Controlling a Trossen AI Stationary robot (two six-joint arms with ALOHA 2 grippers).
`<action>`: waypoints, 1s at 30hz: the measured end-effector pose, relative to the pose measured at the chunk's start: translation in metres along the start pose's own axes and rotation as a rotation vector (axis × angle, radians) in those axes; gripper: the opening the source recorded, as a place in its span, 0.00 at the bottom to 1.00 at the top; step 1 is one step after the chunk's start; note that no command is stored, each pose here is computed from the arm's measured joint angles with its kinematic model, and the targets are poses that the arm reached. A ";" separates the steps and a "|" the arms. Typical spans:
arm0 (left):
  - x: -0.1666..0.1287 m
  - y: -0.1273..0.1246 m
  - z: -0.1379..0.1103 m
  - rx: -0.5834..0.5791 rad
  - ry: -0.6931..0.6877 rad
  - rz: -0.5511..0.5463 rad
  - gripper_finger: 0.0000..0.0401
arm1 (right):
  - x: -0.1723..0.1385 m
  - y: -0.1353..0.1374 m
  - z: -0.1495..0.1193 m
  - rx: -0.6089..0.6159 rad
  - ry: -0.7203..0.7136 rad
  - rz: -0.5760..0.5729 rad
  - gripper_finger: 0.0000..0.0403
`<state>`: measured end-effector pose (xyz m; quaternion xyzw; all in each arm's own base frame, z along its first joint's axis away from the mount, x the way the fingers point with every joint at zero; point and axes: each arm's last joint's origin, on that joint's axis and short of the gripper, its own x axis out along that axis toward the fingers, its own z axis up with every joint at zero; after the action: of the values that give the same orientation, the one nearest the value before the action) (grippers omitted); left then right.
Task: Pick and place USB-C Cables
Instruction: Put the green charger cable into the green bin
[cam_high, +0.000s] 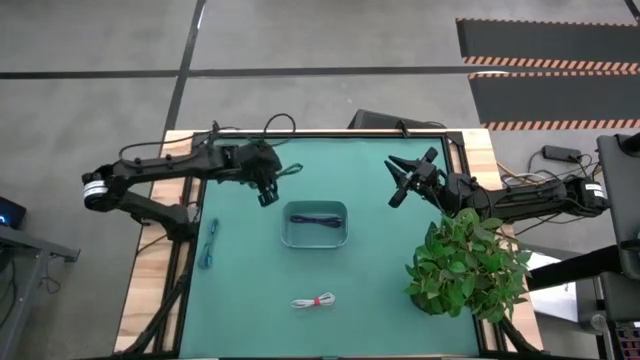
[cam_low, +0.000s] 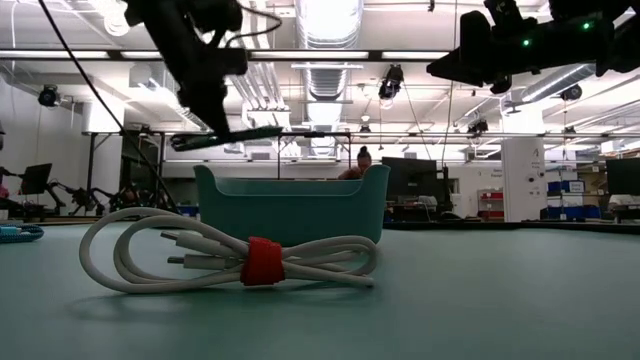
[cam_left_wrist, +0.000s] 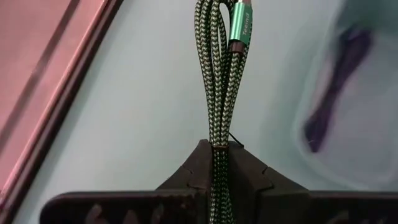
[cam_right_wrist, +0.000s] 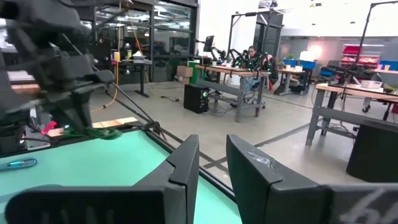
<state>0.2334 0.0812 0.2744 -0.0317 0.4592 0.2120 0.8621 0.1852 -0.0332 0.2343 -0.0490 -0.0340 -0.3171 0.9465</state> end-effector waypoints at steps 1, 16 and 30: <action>-0.003 -0.005 0.003 0.002 -0.013 -0.015 0.03 | 0.000 0.000 0.000 0.000 0.000 0.000 0.18; -0.019 -0.068 0.040 0.032 -0.083 -0.178 0.03 | 0.000 0.000 0.000 0.007 -0.001 0.001 0.18; -0.003 -0.117 0.071 0.066 -0.055 -0.251 0.03 | -0.003 0.000 0.005 0.034 -0.011 0.035 0.18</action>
<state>0.3332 -0.0079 0.3010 -0.0547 0.4346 0.0878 0.8947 0.1823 -0.0309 0.2391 -0.0355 -0.0437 -0.2994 0.9525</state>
